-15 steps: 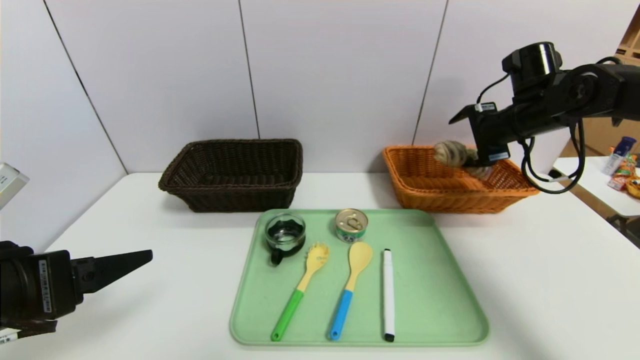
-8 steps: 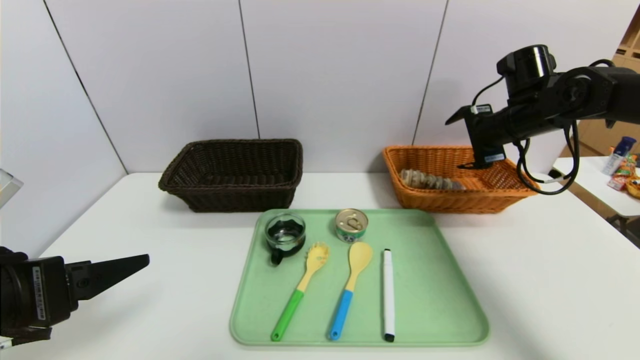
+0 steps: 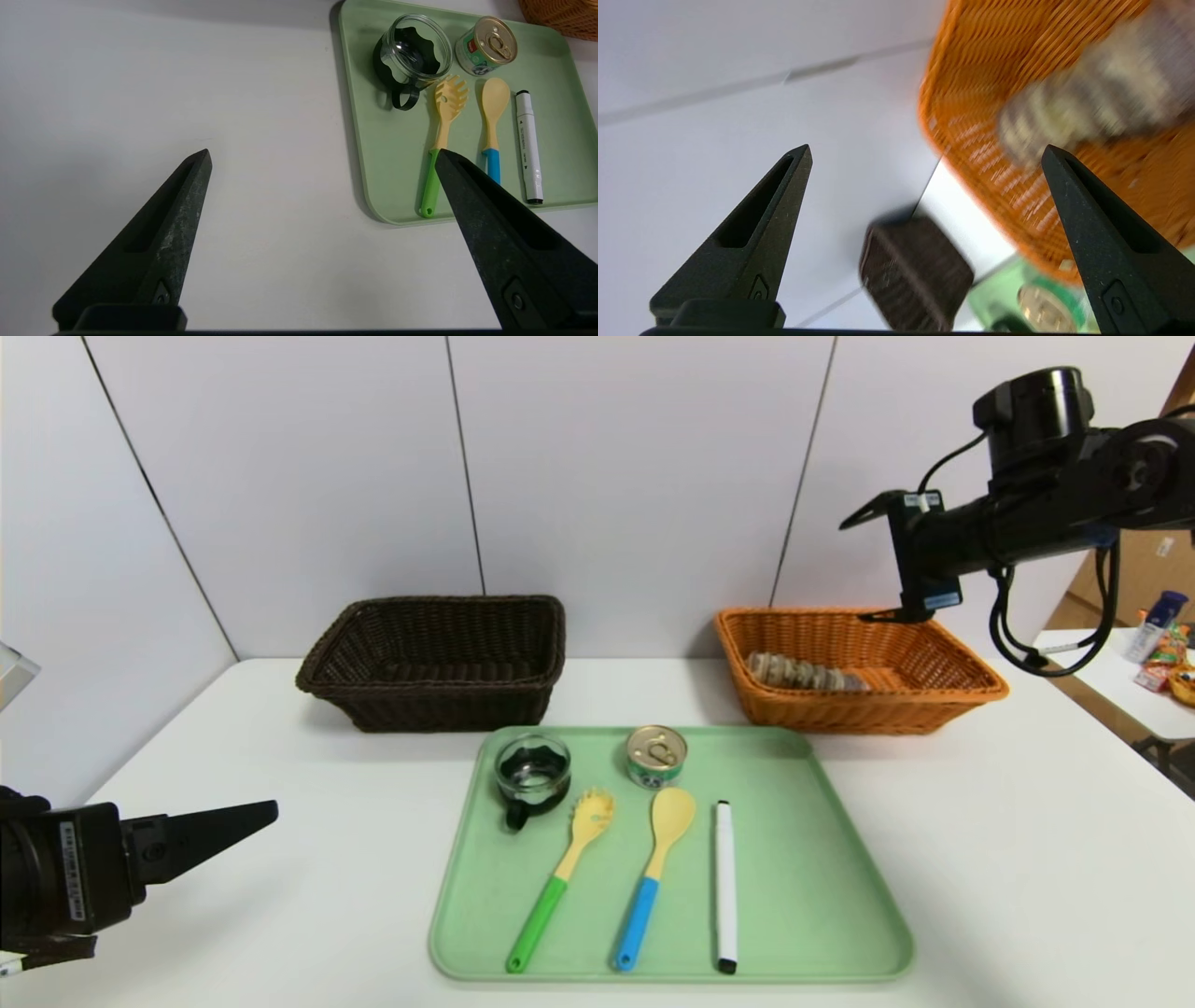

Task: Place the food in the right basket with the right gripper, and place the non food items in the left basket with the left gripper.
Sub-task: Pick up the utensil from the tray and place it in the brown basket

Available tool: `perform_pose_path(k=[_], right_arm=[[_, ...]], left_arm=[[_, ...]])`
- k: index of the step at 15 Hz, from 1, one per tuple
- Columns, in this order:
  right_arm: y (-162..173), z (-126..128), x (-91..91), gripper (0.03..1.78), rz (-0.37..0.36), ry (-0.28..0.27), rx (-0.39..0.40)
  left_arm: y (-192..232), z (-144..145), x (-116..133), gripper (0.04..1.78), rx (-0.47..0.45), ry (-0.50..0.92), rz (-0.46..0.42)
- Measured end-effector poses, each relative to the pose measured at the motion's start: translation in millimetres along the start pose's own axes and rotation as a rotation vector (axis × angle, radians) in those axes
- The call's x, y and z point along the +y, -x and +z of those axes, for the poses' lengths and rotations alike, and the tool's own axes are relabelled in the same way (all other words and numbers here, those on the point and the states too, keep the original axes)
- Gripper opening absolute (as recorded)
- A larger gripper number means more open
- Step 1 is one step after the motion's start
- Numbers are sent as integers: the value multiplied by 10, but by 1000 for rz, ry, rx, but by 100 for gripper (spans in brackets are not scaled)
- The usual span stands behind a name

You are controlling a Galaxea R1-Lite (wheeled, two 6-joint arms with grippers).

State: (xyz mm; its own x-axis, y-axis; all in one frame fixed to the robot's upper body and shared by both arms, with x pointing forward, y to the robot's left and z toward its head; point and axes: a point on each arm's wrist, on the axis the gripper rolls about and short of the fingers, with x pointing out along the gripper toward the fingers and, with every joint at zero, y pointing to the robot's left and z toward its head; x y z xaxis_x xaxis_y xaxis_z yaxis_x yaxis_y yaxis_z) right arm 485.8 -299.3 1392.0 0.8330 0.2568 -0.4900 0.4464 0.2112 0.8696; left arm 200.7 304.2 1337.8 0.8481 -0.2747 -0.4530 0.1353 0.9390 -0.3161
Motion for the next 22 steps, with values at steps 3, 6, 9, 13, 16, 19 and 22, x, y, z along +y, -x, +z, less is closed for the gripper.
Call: perform_pose_path(k=[3,6,9,13,16,19,22], right_arm=[[397,-258,153,169,54,111,111],[830,-606,224,169,78,371,186],[1175,-822,200,169,78,585,247],[1377,-907,7,169,-97,728,272],[1494,-936,-177,170,-285,888,292],[1707,-933,-277,170,-342,1032,347],[1916,-927,-403,170,-384,1138,396]], left_arm=[[4,61,-23,169,-16,-1,-7],[22,186,-67,169,-49,1,-16],[44,332,-139,169,-87,53,-49],[28,370,-262,169,-69,51,-124],[26,461,-432,169,-36,15,-186],[-56,476,-615,169,24,-49,-248],[-215,469,-747,169,40,-137,-289]])
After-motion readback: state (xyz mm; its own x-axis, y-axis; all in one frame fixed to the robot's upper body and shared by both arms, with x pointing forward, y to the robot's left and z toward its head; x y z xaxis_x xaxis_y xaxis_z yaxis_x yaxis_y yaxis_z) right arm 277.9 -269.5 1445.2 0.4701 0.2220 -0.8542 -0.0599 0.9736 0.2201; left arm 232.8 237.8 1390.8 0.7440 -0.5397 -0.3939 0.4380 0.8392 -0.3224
